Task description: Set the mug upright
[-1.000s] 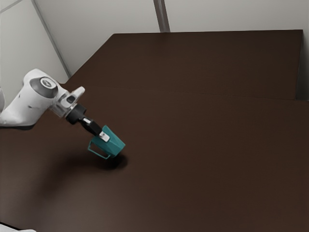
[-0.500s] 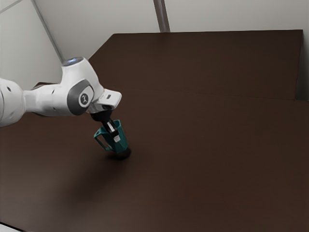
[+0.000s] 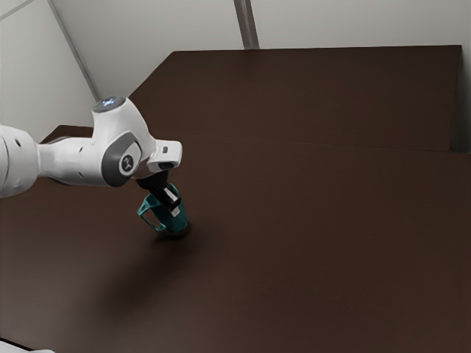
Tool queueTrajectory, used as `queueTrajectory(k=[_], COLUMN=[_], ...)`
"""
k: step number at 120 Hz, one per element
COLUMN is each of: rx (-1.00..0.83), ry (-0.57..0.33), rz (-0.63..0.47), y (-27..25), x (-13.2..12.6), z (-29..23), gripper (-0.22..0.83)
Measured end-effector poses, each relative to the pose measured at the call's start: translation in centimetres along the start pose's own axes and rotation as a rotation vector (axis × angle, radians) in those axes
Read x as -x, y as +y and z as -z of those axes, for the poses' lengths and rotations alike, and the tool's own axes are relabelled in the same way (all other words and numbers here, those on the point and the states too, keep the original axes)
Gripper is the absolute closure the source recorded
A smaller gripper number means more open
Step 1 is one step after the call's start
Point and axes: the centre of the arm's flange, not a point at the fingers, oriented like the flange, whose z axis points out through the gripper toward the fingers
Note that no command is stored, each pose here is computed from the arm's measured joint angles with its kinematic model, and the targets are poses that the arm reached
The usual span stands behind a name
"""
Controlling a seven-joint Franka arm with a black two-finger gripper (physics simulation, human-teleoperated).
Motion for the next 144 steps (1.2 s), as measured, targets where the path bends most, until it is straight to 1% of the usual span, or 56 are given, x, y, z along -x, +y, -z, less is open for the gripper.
queueTrajectory(k=[32, 35, 51, 58, 69, 81, 100, 116, 133, 144], rx=[-0.002, -0.002, -0.001, -0.002, -0.003, -0.036, -0.08, -0.082, -0.046, -0.035], ry=[0.004, 0.005, 0.01, 0.012, 0.014, 0.03, 0.037, 0.038, 0.077, 0.085], rz=[0.08, 0.084, 0.097, 0.096, 0.092, 0.087, 0.088, 0.116, 0.133, 0.142], y=[-0.2, -0.1, 0.4, 0.7, 1.4, 2.1, 2.7, 1.8, 0.5, 0.1], x=[0.5, 0.5, 0.3, 0.2, -0.1, -0.2, -0.4, -1.6, -5.3, -6.7], z=[-0.8, -0.8, -0.7, -0.6, -0.5, 1.0, 4.0, 7.7, 14.7, 19.8], gripper=[0.77, 0.74, 0.44, 0.34, 0.22, 0.14, 0.06, 0.03, 0.02, 0.01])
